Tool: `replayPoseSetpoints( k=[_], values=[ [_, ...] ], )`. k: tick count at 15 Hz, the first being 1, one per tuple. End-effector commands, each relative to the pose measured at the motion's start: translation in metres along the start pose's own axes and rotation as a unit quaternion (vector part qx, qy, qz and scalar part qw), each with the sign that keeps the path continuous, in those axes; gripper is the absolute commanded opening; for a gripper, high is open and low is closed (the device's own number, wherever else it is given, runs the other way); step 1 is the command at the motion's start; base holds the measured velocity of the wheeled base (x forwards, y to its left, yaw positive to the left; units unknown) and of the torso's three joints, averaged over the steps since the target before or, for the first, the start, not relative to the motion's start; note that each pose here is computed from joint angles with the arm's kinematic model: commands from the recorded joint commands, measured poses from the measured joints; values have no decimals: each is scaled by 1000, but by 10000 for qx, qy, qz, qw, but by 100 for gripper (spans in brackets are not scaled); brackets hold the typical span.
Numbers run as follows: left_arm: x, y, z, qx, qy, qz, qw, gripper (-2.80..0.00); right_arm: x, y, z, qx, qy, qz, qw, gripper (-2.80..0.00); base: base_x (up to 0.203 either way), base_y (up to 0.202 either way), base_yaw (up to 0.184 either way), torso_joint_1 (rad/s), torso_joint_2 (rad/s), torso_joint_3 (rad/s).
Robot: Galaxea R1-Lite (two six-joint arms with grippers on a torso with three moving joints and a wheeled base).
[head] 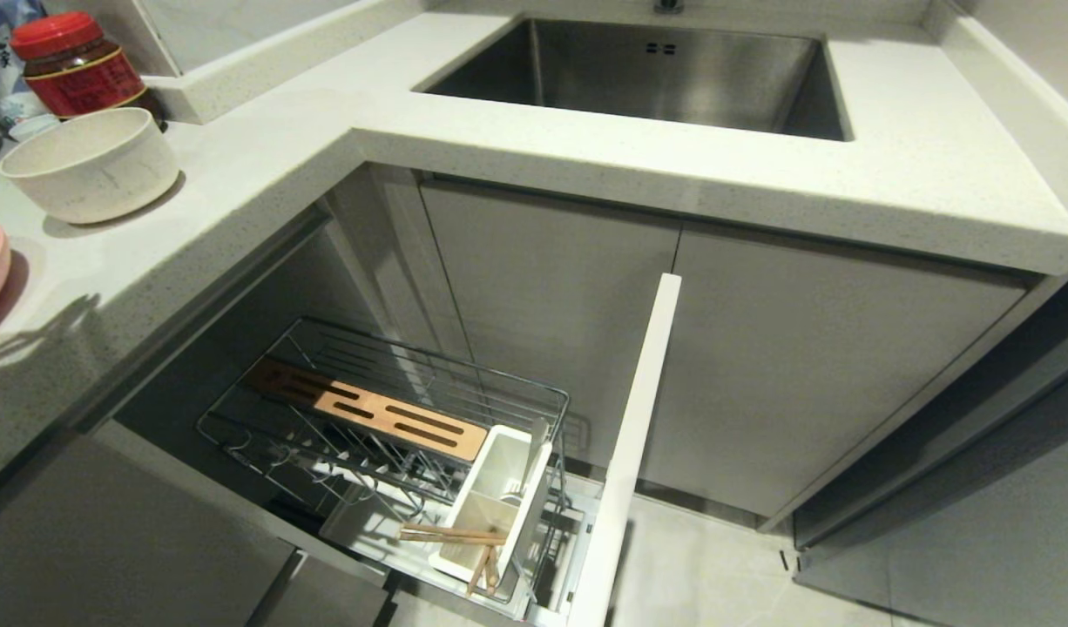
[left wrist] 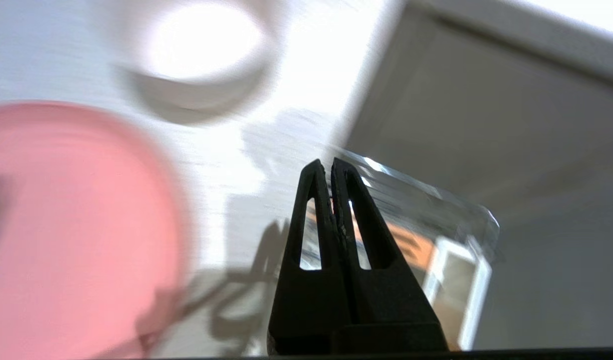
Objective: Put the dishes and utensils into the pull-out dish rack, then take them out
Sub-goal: Pick up the fork and place it in the cupboard
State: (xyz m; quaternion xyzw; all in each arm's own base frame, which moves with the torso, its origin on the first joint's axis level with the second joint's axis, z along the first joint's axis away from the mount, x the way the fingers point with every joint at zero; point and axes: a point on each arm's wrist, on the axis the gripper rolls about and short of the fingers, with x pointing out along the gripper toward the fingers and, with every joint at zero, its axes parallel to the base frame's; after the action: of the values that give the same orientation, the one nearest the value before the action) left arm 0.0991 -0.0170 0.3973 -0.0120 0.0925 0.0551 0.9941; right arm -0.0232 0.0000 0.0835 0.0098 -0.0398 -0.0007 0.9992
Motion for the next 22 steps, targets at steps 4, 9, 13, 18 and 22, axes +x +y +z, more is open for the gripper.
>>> replayPoseSetpoints(
  k=[4,9,13,18,22],
  values=[
    [-29,36,13,-397,-465,1335,9892,-280,2,0,-7,2,131,0,9999,-280,0,0,0,0,0,0],
    [-23,66,20,-546,-254,1969,9786,-280,2,0,-8,2,136,-2,9999,-280,0,0,0,0,0,0],
    [-5,87,23,-564,258,2003,9778,-280,2,0,-7,2,129,0,9999,-280,0,0,0,0,0,0],
    [-7,115,9,-735,1151,2122,9676,-280,2,0,-7,2,129,0,9999,-280,0,0,0,0,0,0],
    [-7,139,-10,-464,1846,1961,9620,-280,2,0,-7,2,130,-7,9999,-280,0,0,0,0,0,0]
  ],
)
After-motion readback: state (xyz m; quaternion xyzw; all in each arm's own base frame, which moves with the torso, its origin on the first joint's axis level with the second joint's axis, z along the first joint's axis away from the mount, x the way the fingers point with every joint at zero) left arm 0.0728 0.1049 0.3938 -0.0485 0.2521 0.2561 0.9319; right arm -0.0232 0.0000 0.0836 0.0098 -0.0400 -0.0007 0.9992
